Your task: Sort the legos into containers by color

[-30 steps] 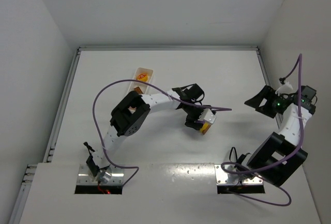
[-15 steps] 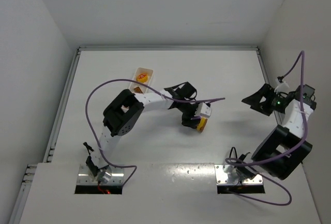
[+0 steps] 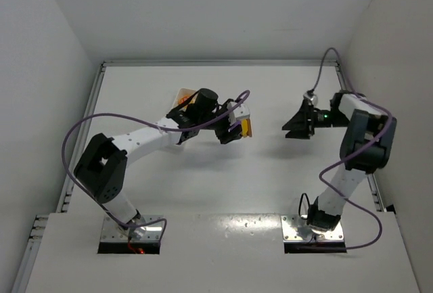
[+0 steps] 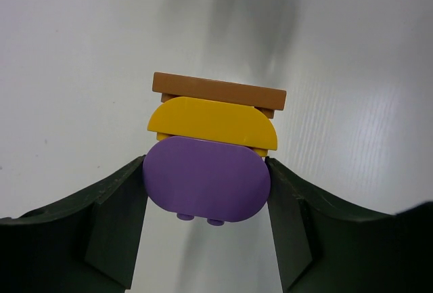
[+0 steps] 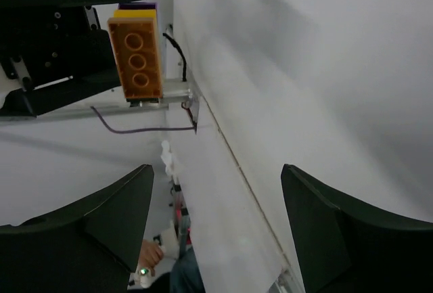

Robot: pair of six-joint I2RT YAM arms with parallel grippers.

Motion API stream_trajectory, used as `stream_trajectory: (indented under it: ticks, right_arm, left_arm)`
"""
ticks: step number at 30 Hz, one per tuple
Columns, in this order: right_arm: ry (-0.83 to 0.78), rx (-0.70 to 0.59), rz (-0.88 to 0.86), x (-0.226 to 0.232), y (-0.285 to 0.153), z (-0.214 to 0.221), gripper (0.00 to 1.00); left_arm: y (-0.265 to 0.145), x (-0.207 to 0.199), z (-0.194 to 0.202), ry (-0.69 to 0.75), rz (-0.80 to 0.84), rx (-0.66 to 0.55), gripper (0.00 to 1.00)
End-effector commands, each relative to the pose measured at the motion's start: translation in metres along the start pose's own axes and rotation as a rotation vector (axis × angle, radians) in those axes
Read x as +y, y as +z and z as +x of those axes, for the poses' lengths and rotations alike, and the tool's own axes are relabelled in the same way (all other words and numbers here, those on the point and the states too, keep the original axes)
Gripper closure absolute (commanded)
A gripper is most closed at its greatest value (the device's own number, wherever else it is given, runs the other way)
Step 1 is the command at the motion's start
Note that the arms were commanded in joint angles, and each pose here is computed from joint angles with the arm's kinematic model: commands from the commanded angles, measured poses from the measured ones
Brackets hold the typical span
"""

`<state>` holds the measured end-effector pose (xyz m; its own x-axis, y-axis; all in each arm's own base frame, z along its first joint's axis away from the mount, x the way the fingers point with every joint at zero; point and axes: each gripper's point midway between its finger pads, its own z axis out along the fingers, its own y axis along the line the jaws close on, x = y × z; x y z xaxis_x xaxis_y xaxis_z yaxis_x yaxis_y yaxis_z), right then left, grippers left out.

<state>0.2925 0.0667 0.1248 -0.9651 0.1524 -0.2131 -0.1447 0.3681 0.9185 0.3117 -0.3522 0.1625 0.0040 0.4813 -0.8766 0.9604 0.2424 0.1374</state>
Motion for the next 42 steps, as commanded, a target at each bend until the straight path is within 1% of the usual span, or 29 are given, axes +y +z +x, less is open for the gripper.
stream_trajectory:
  ticks: [1, 3, 4, 5, 9, 11, 15, 16, 17, 19, 22, 24, 25, 26, 29, 30, 31, 32, 33, 34, 36, 37, 40, 41, 42]
  right_arm:
    - [-0.097, 0.098, -0.147, 0.032, 0.029, -0.008, 0.23]
    - [-0.117, 0.148, -0.173, 0.036, 0.048, -0.009, 0.23]
    - [-0.121, 0.159, -0.184, 0.039, 0.054, -0.012, 0.23]
    - [-0.162, 0.157, -0.198, 0.047, 0.058, -0.021, 0.23]
    - [-0.231, 0.219, -0.219, 0.061, 0.081, -0.024, 0.23]
    - [-0.236, 0.232, -0.232, 0.064, 0.087, -0.023, 0.23]
    - [-0.225, 0.3, -0.238, 0.064, 0.106, -0.01, 0.23]
    - [-0.227, 0.309, -0.241, 0.065, 0.108, -0.008, 0.23]
    - [-0.221, 0.32, -0.243, 0.064, 0.111, -0.006, 0.24]
    - [-0.218, 0.345, -0.24, 0.063, 0.117, 0.0, 0.24]
    - [-0.226, 0.366, -0.246, 0.065, 0.123, 0.003, 0.26]
    - [-0.237, 0.372, -0.249, 0.067, 0.125, 0.003, 0.36]
    - [-0.237, 0.372, -0.249, 0.067, 0.125, 0.003, 0.42]
    - [-0.237, 0.372, -0.249, 0.067, 0.125, 0.003, 0.55]
    - [-0.237, 0.372, -0.249, 0.067, 0.125, 0.003, 0.76]
    - [-0.248, 0.368, -0.249, 0.07, 0.124, 0.003, 0.85]
    - [-0.239, 0.371, -0.249, 0.069, 0.124, 0.005, 0.89]
    - [-0.249, 0.368, -0.25, 0.072, 0.123, 0.005, 0.96]
    - [-0.24, 0.371, -0.249, 0.071, 0.123, 0.007, 0.98]
    - [-0.246, 0.358, -0.247, 0.072, 0.119, 0.004, 0.99]
    - [-0.247, 0.349, -0.244, 0.073, 0.116, 0.003, 1.0]
    - [-0.251, 0.335, -0.241, 0.075, 0.111, 0.002, 1.0]
    - [-0.244, 0.3, -0.231, 0.075, 0.099, -0.001, 1.0]
    - [-0.254, 0.292, -0.221, 0.075, 0.095, -0.003, 1.0]
    - [-0.253, 0.269, -0.214, 0.072, 0.089, -0.006, 1.0]
  left_arm:
    - [-0.01, 0.011, -0.013, -0.043, -0.08, -0.029, 0.72]
    - [-0.013, 0.01, -0.015, -0.042, -0.081, -0.03, 0.72]
    - [-0.014, 0.007, -0.01, -0.054, -0.072, -0.008, 0.72]
    - [-0.014, 0.008, -0.014, -0.05, -0.075, -0.016, 0.72]
    - [-0.013, 0.007, -0.013, -0.054, -0.061, -0.011, 0.72]
    - [-0.01, 0.008, -0.012, -0.056, -0.06, -0.008, 0.72]
    - [0.003, 0.001, -0.016, -0.037, -0.033, -0.005, 0.72]
    - [0.004, -0.001, -0.023, -0.028, -0.029, -0.017, 0.72]
    - [0.006, -0.001, -0.019, -0.032, -0.025, -0.008, 0.72]
    - [0.01, -0.001, -0.026, -0.023, -0.022, -0.019, 0.72]
    - [0.012, 0.0, -0.027, -0.023, -0.022, -0.019, 0.72]
    - [0.011, 0.001, -0.031, -0.019, -0.025, -0.027, 0.72]
    - [0.014, 0.001, -0.027, -0.023, -0.022, -0.019, 0.72]
    - [0.014, 0.001, -0.027, -0.023, -0.022, -0.019, 0.72]
    - [0.014, 0.001, -0.027, -0.023, -0.022, -0.019, 0.72]
    - [0.014, 0.001, -0.027, -0.023, -0.022, -0.019, 0.72]
    - [0.014, -0.001, -0.023, -0.027, -0.018, -0.01, 0.72]
    - [0.015, -0.002, -0.018, -0.023, -0.014, -0.001, 0.72]
    - [0.012, -0.002, -0.022, -0.018, -0.018, -0.01, 0.72]
    - [0.012, -0.001, -0.018, -0.02, -0.025, -0.004, 0.72]
    - [0.009, -0.001, -0.011, -0.028, -0.03, 0.006, 0.72]
    - [0.006, 0.001, -0.014, -0.024, -0.042, 0.001, 0.72]
    - [-0.004, 0.011, 0.006, -0.043, -0.079, 0.034, 0.72]
    - [-0.007, 0.011, 0.002, -0.036, -0.085, 0.021, 0.72]
    - [-0.014, 0.019, 0.014, -0.045, -0.111, 0.042, 0.72]
